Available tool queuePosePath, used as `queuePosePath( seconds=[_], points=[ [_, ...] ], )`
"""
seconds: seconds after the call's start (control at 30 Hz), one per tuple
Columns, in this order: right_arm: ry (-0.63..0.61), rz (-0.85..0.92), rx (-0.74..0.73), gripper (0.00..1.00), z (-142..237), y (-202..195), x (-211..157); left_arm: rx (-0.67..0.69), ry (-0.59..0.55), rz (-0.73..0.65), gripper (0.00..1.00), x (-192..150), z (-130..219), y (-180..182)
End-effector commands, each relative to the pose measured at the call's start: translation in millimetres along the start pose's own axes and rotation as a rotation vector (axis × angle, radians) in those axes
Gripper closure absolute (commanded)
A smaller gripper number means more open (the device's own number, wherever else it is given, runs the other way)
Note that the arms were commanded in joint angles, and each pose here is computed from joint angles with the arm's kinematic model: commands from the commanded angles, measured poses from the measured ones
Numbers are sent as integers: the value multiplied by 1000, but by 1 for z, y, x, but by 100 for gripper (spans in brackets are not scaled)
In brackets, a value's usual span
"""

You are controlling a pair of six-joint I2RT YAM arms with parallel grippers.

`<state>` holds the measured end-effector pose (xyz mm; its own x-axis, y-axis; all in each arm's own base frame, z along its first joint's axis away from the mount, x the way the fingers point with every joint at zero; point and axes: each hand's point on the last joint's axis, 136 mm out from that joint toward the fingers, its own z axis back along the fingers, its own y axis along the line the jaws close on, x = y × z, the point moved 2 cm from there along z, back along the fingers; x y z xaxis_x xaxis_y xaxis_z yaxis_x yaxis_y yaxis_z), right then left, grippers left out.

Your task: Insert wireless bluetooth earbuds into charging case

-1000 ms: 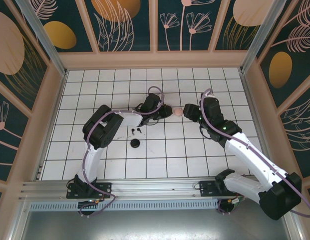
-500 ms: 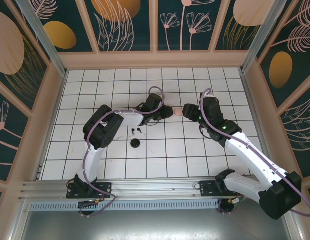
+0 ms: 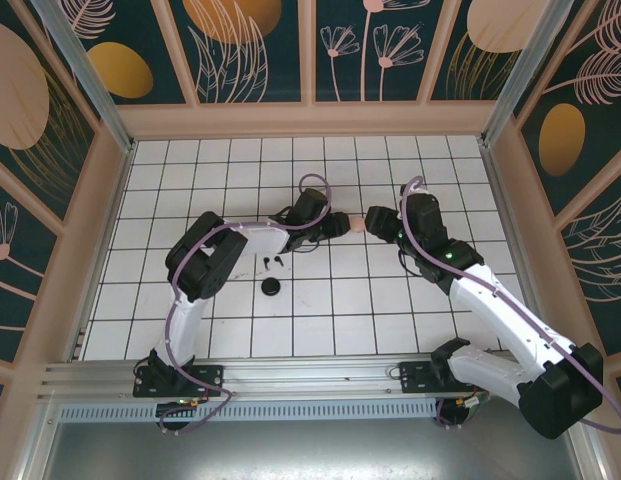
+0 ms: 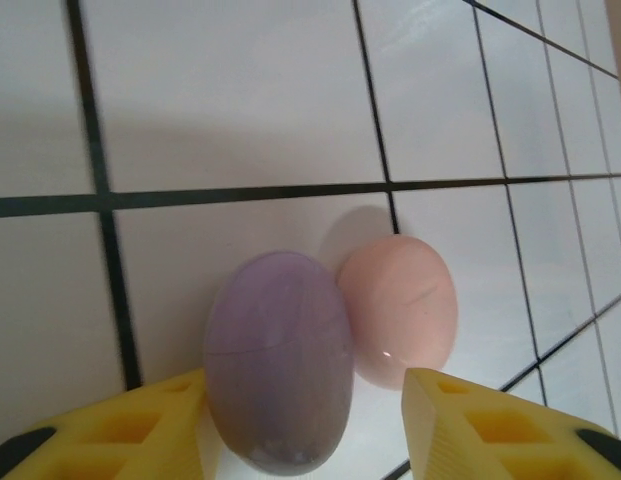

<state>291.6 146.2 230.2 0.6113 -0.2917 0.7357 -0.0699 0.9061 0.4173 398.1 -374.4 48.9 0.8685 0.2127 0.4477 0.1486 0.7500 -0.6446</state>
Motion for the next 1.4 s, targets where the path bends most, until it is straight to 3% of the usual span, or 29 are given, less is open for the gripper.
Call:
queuePosePath(
  seconds=[0.0, 0.13, 0.4, 0.53, 0.6, 0.8, 0.9, 0.97, 1.13, 1.27, 1.37],
  points=[
    [-39, 4, 23, 39, 4, 8, 15, 96, -36, -26, 47, 6, 18, 13],
    [-36, 6, 21, 39, 4, 7, 15, 100, -91, -81, 45, 19, 36, 4],
    [-32, 19, 31, 26, 5, 8, 14, 65, -271, -207, 43, 57, 94, -31],
    [-33, 26, 27, 13, 5, 7, 13, 65, -408, -279, 42, 78, 145, -48],
    [-38, 21, 15, 1, 5, 4, 13, 79, -471, -313, 41, 84, 169, -52],
    [-53, 18, -13, 1, 5, 2, 16, 137, -648, -384, 36, 90, 237, -46],
    [-73, 32, -2, 1, 7, 5, 23, 161, -716, -403, 22, 89, 263, -40],
    [-95, 38, -5, 1, 9, 7, 29, 180, -749, -414, 2, 89, 277, -38],
    [-135, 50, 5, 1, 13, 15, 45, 197, -850, -421, 1, 89, 314, -35],
    [-73, 79, 137, 1, 13, 40, 43, 211, -996, -311, 1, 92, 352, -24],
    [-46, 38, 128, 1, 4, 41, 42, 212, -1075, -229, 1, 89, 378, -15]
  ],
)
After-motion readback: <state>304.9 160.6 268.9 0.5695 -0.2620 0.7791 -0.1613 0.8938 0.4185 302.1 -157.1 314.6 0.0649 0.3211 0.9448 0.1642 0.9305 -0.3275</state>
